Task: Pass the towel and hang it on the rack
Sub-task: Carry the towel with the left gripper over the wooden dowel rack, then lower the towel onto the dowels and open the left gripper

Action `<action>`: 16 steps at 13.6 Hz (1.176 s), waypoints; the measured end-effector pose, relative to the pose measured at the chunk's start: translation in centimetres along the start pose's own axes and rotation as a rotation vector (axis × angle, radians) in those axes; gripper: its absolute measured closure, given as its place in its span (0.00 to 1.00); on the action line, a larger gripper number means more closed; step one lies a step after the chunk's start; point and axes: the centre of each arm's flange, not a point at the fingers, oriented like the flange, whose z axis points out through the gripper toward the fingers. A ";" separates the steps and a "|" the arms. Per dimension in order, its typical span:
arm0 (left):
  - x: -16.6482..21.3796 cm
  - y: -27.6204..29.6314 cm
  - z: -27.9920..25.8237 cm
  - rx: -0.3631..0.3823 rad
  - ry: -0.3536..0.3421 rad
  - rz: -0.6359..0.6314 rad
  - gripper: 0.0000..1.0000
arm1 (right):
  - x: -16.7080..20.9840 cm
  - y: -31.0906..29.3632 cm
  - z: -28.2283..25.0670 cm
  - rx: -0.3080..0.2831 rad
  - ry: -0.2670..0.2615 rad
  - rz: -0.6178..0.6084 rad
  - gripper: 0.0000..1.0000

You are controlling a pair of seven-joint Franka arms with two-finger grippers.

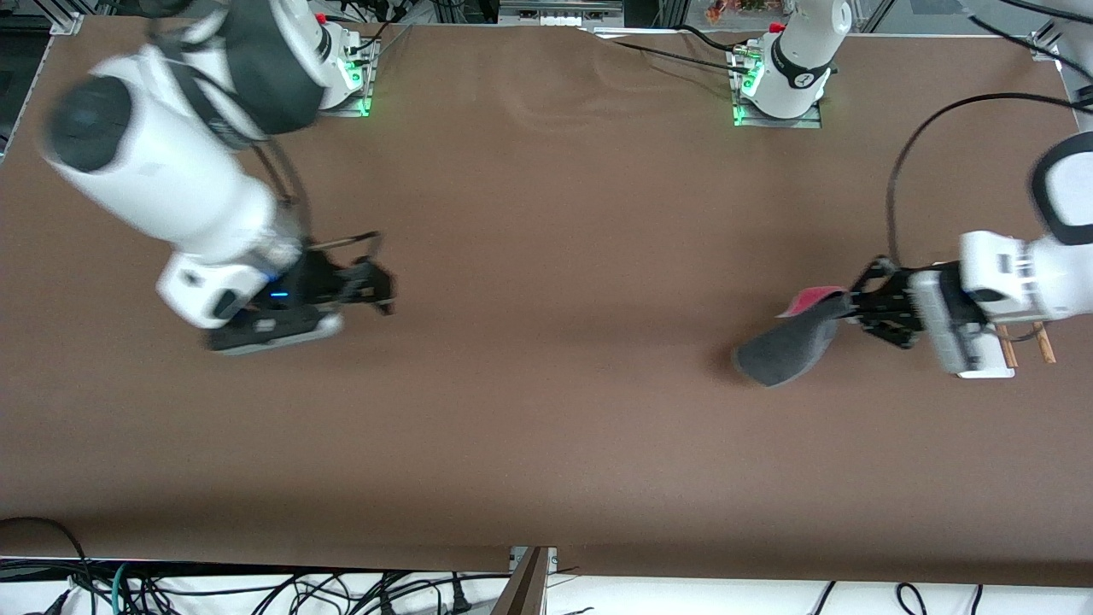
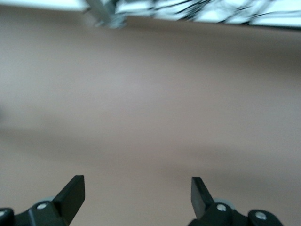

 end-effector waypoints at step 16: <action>-39.8 -16.3 -16.4 0.276 -0.078 -0.100 0.98 | -6.8 17.4 -6.9 -0.234 -0.226 0.094 0.00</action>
